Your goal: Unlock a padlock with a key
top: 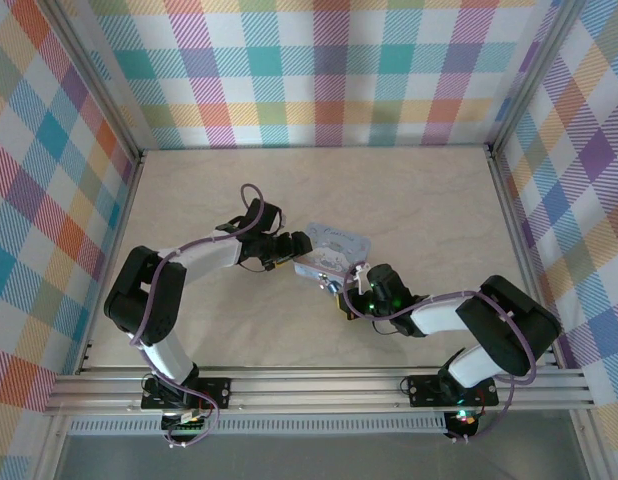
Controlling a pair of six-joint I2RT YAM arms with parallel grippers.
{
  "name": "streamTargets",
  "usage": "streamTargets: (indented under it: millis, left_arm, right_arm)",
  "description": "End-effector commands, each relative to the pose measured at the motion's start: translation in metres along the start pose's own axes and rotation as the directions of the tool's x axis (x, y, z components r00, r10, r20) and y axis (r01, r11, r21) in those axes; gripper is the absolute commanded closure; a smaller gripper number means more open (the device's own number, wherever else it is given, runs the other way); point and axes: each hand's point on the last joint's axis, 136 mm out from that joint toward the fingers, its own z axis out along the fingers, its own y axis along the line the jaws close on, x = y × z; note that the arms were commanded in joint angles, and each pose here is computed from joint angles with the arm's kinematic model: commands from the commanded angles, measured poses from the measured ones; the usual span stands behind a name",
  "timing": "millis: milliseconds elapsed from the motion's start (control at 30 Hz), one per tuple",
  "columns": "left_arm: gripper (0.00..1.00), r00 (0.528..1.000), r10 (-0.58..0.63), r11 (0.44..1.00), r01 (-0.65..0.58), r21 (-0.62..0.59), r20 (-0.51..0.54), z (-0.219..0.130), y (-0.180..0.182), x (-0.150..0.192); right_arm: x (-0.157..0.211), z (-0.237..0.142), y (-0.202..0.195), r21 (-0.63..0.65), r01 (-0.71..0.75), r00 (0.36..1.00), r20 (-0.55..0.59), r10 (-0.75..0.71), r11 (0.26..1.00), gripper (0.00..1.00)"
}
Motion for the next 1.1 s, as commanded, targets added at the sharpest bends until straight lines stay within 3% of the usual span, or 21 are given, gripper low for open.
streamTargets:
  millis: [0,233,400,1067]
  left_arm:
    - [0.22,0.999,-0.004,0.999,0.002,-0.036,-0.032,0.005,0.013,0.009]
    - [0.22,0.999,-0.013,0.997,0.010,-0.074,-0.043,0.005,0.028,0.020]
    - [0.22,0.999,-0.020,0.996,0.016,-0.083,-0.041,0.003,0.034,0.025]
    - [0.22,0.997,-0.059,0.993,0.054,-0.102,-0.045,-0.021,0.050,0.065]
  right_arm:
    - [0.000,0.000,0.000,-0.011,-0.017,1.000,0.001,0.017,1.000,0.90]
    - [-0.005,-0.010,0.000,0.004,-0.003,1.000,0.022,0.003,1.000,0.57]
    - [-0.024,-0.021,0.012,-0.036,0.020,0.996,0.086,-0.016,0.999,0.46]
    - [-0.089,-0.018,0.020,-0.166,0.076,0.984,0.173,-0.047,0.983,0.39]
